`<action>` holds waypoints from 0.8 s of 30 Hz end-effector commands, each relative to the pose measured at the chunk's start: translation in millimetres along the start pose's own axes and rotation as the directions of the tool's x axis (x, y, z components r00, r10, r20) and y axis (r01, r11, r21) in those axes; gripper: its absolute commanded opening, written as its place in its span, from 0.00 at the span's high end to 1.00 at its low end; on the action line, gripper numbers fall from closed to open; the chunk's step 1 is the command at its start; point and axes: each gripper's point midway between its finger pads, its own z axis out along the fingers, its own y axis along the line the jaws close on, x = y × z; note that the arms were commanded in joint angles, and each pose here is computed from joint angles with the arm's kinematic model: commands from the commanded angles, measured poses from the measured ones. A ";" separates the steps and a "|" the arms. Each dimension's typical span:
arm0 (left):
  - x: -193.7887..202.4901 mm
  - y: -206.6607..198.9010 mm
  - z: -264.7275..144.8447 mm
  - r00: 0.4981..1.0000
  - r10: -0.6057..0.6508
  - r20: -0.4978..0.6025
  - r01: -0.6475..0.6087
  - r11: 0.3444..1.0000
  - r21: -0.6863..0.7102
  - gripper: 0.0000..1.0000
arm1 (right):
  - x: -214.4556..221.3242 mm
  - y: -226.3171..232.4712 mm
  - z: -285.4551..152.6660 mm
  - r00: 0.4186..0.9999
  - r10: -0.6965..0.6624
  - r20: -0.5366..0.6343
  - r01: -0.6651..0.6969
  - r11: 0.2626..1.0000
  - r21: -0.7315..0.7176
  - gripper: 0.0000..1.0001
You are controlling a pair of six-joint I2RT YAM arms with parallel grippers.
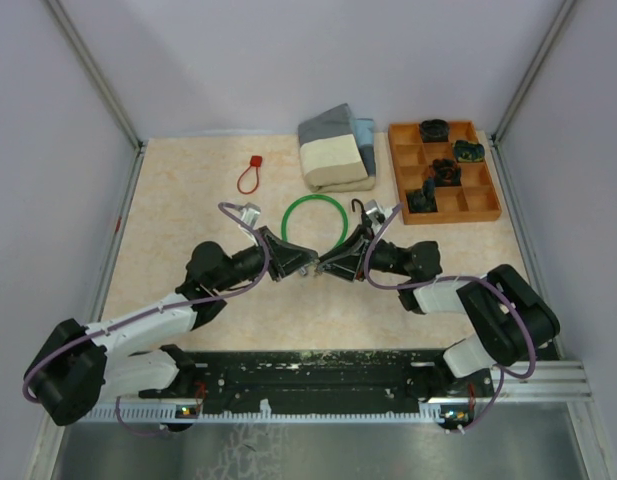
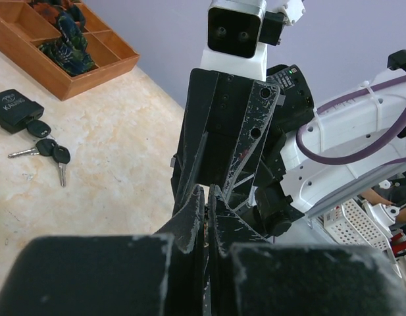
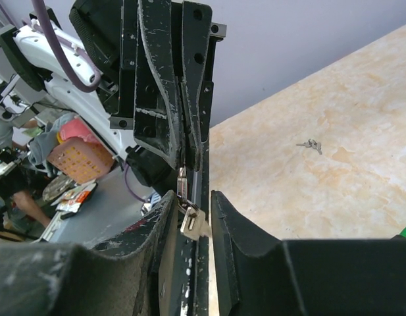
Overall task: Unlock with the key
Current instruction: Pick up the key from the center of the board.
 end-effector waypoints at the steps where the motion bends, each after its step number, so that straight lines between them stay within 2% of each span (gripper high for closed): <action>1: -6.1 -9.4 -1.5 1.000 0.015 0.028 -0.016 0.999 0.045 1.00 | -24.9 33.0 5.2 0.980 -0.174 0.092 0.184 0.976 -0.117 0.74; 15: -0.4 -10.6 -2.2 1.000 -0.001 0.016 0.000 0.998 0.065 1.00 | -28.2 42.1 5.0 0.973 -0.205 0.110 0.218 0.968 -0.127 0.76; 20: -1.1 -12.0 -4.2 1.000 0.000 0.023 -0.002 0.998 0.068 1.00 | -27.6 42.3 4.7 0.973 -0.205 0.108 0.219 0.967 -0.128 0.83; 24: -0.8 -12.5 -3.8 1.000 -0.002 0.022 0.000 0.998 0.070 1.00 | -26.5 41.4 4.4 0.974 -0.200 0.106 0.213 0.969 -0.125 0.93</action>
